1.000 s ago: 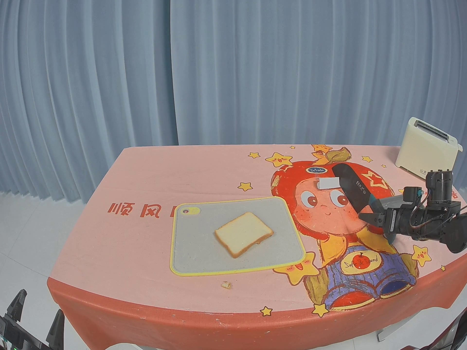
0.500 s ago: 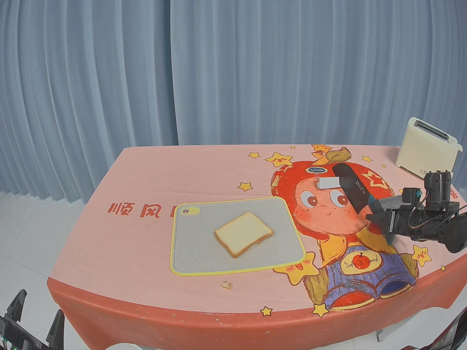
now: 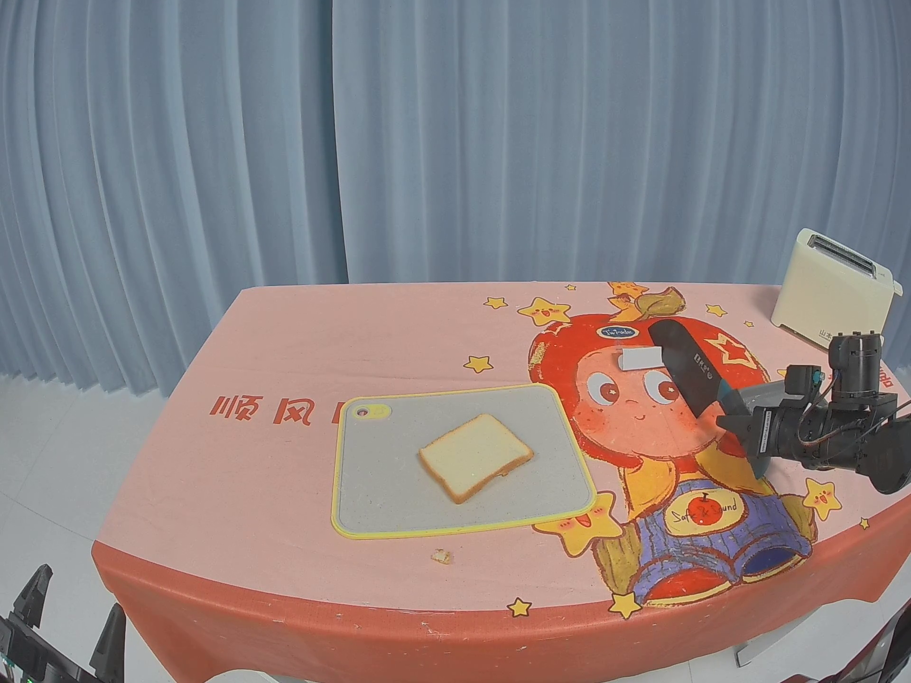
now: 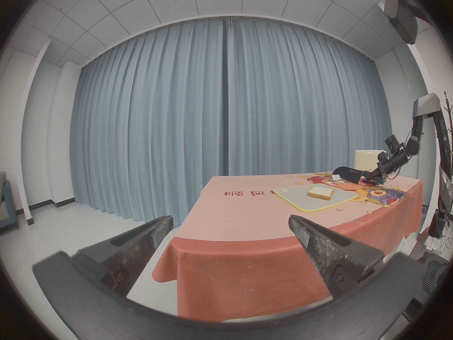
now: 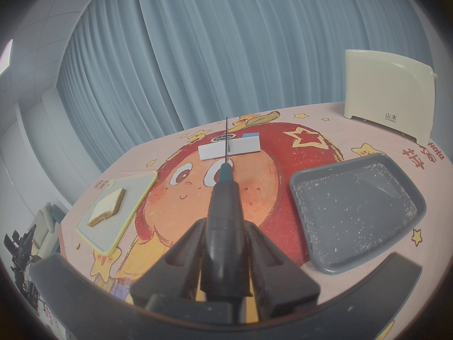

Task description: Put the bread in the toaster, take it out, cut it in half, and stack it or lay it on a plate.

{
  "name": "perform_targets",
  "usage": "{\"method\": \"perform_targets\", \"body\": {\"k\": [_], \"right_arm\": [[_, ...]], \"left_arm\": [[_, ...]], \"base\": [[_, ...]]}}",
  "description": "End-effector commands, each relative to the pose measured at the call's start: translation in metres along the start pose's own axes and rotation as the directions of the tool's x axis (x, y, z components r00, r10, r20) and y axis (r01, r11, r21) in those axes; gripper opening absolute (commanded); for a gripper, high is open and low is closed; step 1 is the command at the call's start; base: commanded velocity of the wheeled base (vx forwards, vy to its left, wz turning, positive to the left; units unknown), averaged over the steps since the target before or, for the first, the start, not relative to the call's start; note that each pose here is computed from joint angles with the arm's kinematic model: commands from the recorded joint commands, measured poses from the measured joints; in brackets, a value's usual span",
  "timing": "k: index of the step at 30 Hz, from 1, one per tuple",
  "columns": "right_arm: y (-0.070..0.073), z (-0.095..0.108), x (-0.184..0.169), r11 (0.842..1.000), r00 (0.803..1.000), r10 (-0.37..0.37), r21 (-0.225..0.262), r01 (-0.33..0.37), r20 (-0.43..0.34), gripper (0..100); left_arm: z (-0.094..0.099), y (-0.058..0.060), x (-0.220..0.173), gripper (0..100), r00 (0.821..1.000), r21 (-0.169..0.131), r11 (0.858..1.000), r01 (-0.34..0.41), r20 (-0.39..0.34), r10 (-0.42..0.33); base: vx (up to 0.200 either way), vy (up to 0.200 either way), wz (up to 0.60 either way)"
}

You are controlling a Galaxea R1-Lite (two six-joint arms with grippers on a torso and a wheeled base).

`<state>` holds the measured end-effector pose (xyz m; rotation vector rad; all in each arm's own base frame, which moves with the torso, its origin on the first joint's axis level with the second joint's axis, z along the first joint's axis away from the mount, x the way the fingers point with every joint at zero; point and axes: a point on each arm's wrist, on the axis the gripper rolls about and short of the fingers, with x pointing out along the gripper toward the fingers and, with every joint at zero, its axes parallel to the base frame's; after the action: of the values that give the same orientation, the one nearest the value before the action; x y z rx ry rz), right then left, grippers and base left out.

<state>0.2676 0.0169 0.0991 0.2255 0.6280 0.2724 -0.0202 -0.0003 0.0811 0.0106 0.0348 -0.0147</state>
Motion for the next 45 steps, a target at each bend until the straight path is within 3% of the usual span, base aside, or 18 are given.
{"method": "perform_targets", "body": {"k": [1,12,20,27,35,37,45], "right_arm": [[0.001,0.002,-0.003,1.0,1.0,0.003,-0.005,-0.003,0.013,0],[0.015,0.02,-0.037,0.999,0.99,0.028,-0.042,-0.022,0.141,0],[0.019,0.021,-0.048,0.998,0.984,0.038,-0.058,-0.028,0.172,0],[0.036,0.013,-0.057,0.992,0.981,0.094,-0.098,-0.079,0.169,0],[0.042,0.01,-0.067,0.986,0.976,0.118,-0.137,-0.094,0.183,0],[0.05,0.004,-0.07,0.98,0.973,0.156,-0.153,-0.13,0.168,0],[0.057,0.006,-0.072,0.975,0.967,0.18,-0.164,-0.15,0.181,0]], "left_arm": [[-0.004,0.0,0.001,100,1.0,0.0,1.0,0.0,-0.017,0.0],[-0.004,0.0,0.001,100,1.0,0.0,1.0,0.0,-0.017,0.0],[-0.004,0.0,0.001,100,1.0,0.0,1.0,0.001,-0.017,-0.001],[-0.004,0.0,0.001,100,1.0,0.0,1.0,0.0,-0.017,0.0],[-0.004,0.0,0.001,100,1.0,0.0,1.0,0.001,-0.017,-0.001],[-0.004,0.0,0.001,100,1.0,0.0,1.0,0.001,-0.017,-0.001],[-0.004,0.0,0.001,100,1.0,0.0,1.0,0.0,-0.017,0.0]], "base": [[0.0,0.0,0.0],[0.0,0.0,0.0],[0.0,0.0,0.0],[0.0,0.0,0.0],[0.0,0.0,0.0],[0.0,0.0,0.0],[0.0,0.0,0.0]]}}
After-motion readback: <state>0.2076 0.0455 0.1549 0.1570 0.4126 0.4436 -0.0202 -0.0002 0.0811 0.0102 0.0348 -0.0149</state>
